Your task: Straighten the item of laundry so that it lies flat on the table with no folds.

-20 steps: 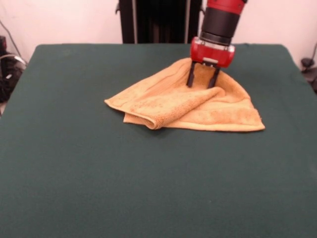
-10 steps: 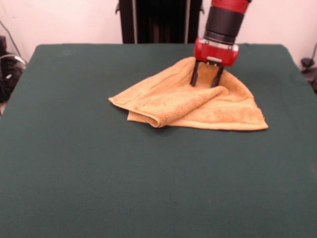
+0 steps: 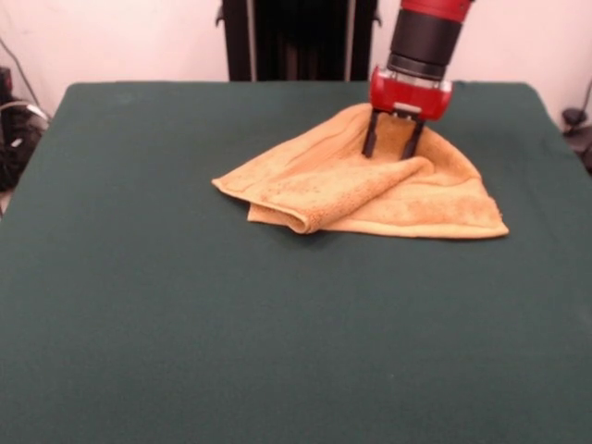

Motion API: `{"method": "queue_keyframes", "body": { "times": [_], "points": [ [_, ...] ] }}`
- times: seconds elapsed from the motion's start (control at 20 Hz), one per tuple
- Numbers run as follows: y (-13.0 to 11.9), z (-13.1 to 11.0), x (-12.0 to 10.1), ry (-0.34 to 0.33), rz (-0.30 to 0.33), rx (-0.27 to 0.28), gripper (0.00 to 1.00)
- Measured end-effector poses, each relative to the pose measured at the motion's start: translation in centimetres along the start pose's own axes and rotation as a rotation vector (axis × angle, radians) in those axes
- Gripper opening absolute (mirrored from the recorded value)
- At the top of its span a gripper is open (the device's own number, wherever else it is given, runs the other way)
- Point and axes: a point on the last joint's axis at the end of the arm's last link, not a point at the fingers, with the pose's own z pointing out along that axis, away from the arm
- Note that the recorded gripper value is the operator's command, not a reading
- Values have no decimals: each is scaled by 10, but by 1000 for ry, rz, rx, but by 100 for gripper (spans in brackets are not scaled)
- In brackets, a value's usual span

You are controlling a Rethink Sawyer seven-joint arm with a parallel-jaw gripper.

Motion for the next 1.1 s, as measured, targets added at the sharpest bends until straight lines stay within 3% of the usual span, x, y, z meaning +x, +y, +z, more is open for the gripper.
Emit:
{"method": "queue_keyframes", "body": {
  "times": [1.1],
  "points": [
    [0,0,1,6,6,-5,100]
  ]
}}
